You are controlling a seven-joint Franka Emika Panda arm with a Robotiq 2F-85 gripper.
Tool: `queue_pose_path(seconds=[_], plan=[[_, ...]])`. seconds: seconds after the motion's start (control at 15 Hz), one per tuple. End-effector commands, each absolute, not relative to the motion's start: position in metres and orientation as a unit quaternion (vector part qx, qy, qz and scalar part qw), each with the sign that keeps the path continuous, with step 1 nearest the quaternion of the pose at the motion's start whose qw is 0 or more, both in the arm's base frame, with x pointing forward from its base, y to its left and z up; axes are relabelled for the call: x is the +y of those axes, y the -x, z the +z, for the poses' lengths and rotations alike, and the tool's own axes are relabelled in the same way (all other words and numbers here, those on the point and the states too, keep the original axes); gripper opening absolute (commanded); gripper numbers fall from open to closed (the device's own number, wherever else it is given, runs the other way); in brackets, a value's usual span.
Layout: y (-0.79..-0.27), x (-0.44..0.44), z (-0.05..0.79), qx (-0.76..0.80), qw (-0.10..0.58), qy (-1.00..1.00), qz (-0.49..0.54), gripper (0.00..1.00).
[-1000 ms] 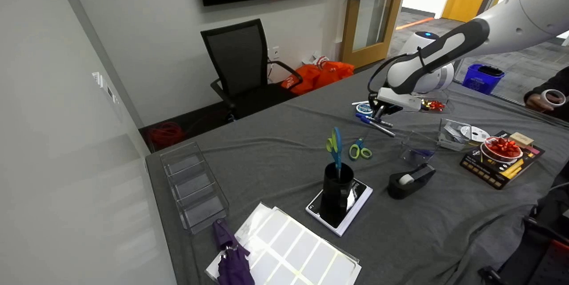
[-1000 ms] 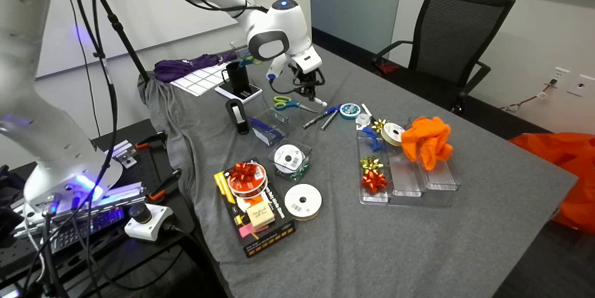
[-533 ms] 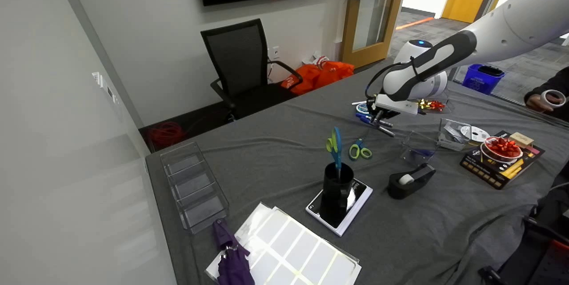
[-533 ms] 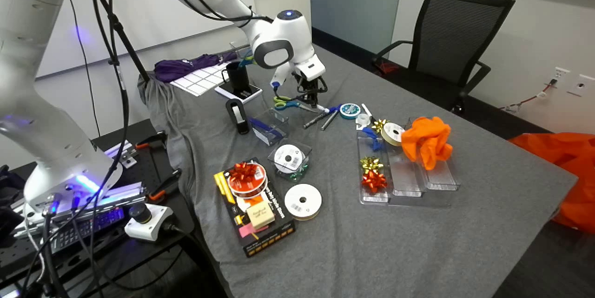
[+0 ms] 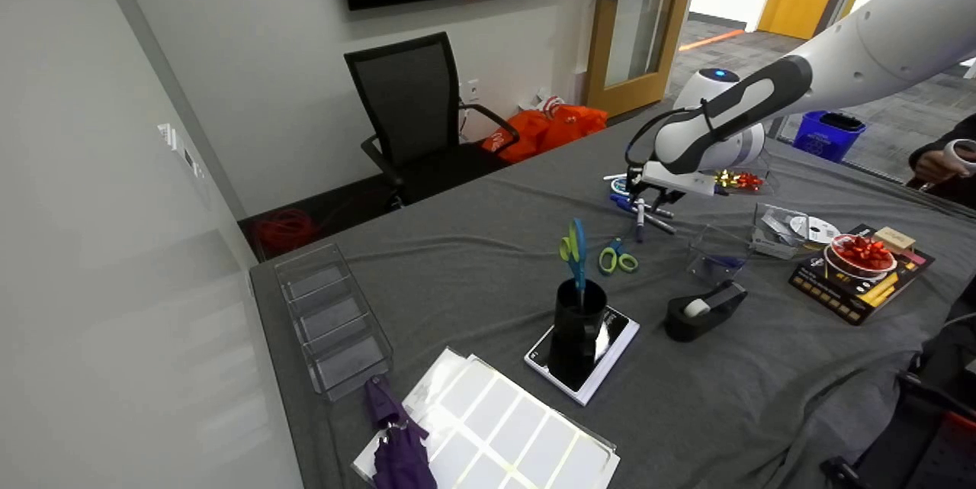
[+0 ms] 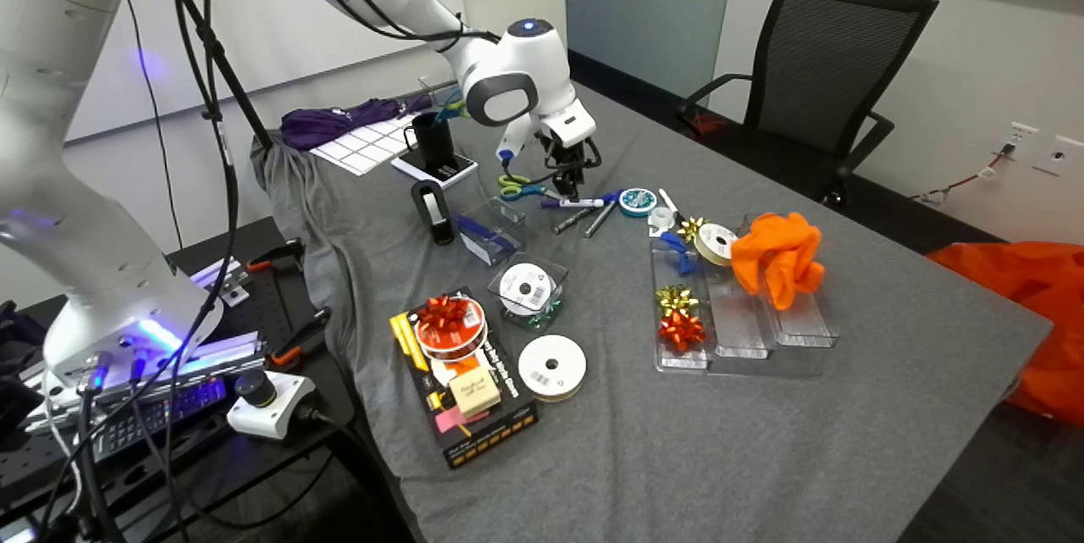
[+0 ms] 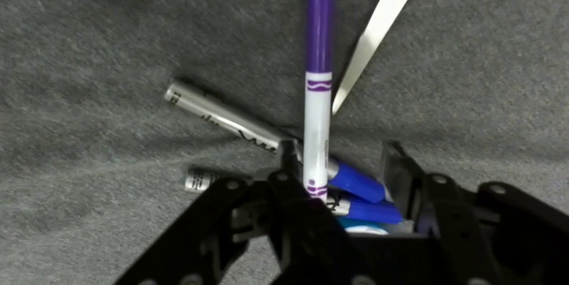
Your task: Remove the purple marker from the clear container.
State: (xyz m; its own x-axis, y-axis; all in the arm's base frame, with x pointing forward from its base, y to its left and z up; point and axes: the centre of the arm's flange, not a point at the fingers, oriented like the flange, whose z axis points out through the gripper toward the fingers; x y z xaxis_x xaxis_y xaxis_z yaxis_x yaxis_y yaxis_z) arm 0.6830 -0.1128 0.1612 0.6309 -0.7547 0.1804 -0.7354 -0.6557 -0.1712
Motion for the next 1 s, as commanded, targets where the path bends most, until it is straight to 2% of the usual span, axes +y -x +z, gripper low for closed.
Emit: queue_pose_path(seconds=[0.0, 0.13, 0.2, 0.93], plan=[[-0.678, -0.116, 0.175, 0.403, 0.046, 0.907, -0.116, 0.85], [-0.674, -0.117, 0.186, 0.401, 0.051, 0.908, -0.111, 0.98], [-0.671, -0.118, 0.194, 0.404, 0.054, 0.907, -0.107, 1.0], [-0.637, -0.134, 0.256, 0.414, 0.078, 0.903, -0.082, 1.0]])
